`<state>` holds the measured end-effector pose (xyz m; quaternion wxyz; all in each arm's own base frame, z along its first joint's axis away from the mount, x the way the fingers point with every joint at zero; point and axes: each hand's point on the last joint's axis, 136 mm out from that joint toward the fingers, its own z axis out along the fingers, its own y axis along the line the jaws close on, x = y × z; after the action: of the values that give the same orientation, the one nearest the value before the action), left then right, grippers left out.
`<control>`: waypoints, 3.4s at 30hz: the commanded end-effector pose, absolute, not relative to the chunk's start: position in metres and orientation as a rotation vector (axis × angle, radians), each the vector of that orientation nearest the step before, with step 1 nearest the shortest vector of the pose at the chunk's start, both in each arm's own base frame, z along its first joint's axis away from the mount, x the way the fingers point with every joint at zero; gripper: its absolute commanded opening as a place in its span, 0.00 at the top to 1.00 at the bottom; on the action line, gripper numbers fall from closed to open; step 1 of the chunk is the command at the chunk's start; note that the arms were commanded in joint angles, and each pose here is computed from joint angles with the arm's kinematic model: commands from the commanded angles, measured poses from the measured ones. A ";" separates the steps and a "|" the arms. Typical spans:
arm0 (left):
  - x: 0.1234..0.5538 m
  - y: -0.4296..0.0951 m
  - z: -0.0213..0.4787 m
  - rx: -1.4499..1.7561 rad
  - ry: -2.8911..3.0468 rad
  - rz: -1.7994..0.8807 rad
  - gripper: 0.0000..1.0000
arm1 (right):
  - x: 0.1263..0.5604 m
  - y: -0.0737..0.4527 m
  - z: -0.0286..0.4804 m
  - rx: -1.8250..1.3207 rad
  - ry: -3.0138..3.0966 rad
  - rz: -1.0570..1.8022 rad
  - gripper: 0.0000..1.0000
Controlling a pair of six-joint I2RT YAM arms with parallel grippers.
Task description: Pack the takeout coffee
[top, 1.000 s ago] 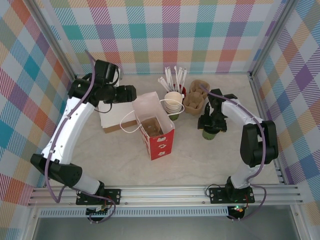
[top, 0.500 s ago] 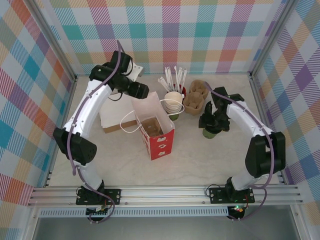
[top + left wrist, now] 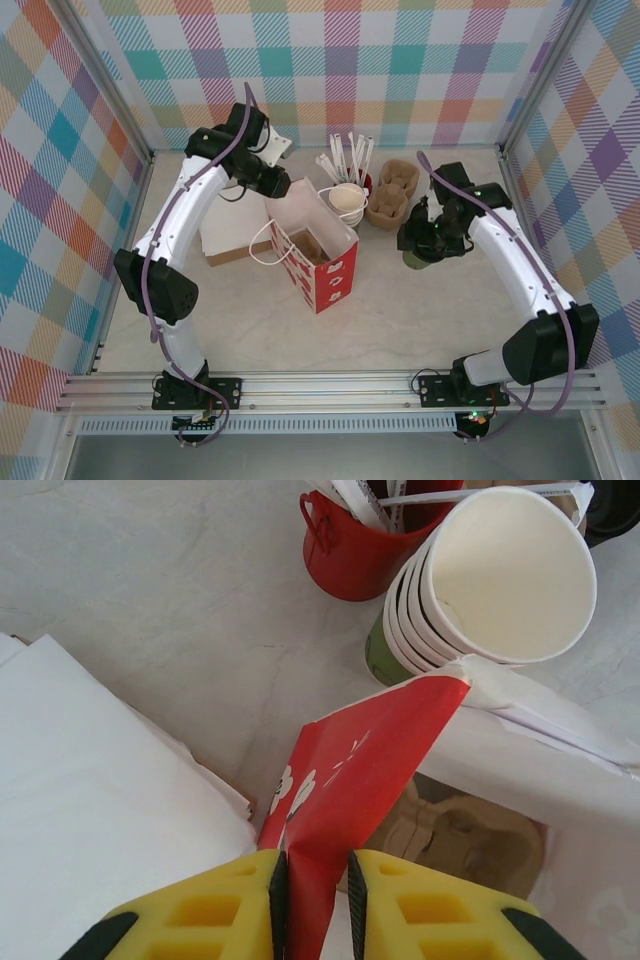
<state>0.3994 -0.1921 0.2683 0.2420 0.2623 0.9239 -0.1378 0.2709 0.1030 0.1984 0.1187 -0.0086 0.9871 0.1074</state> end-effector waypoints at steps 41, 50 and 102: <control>0.369 -0.176 0.268 0.464 2.627 -0.599 0.67 | 0.257 0.293 0.350 -0.606 2.581 0.562 0.29; 0.355 -0.178 0.264 0.411 2.621 -0.660 0.69 | 0.250 0.319 0.321 -0.701 2.665 0.557 0.29; 0.347 -0.174 0.266 0.393 2.611 -0.652 0.67 | 0.242 0.317 0.236 -0.903 2.899 0.233 0.31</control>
<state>0.3478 -0.1759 0.2562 0.1942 0.1482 0.9434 -0.2243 0.2451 0.3179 0.2383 0.0575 -0.2857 0.9528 0.0850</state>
